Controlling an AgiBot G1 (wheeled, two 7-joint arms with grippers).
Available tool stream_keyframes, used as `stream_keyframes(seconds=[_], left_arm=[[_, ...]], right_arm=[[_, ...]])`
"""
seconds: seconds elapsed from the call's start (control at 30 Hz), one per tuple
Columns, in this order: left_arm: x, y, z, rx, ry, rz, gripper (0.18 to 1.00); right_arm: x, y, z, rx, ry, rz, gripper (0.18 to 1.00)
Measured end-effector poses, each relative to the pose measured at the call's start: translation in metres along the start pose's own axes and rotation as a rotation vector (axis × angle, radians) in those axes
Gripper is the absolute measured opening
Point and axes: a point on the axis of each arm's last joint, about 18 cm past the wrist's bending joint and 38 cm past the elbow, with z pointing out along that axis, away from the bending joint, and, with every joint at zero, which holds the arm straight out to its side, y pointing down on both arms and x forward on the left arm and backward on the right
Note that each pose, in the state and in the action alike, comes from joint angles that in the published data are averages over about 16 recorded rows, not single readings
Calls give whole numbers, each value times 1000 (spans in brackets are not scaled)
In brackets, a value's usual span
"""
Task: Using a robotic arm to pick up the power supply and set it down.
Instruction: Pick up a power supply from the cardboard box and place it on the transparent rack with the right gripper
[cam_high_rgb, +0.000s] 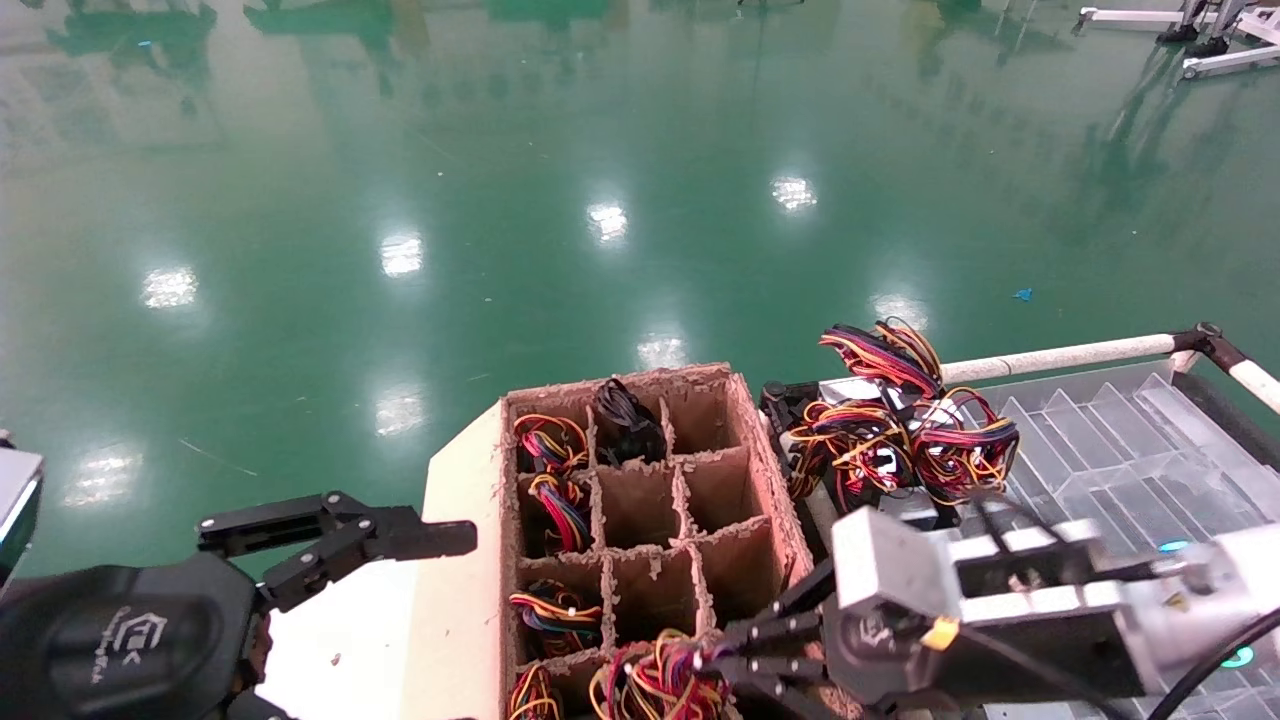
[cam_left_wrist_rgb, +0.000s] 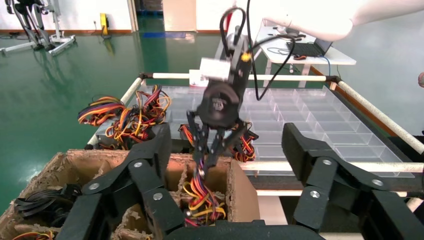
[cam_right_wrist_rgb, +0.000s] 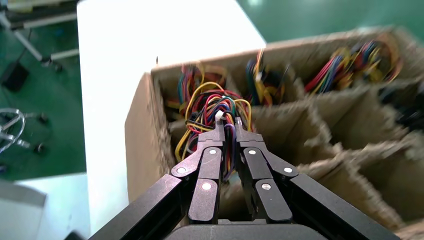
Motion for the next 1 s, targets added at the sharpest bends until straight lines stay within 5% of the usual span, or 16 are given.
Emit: stream_keyframes(seconds=[0.57, 1.0], left_arm=[[0, 0, 0, 0, 0, 0, 968], [0, 0, 0, 0, 0, 0, 1001]], right_arm=[[14, -70, -80, 231, 149, -128, 206], [22, -110, -163, 231, 306, -254, 206]])
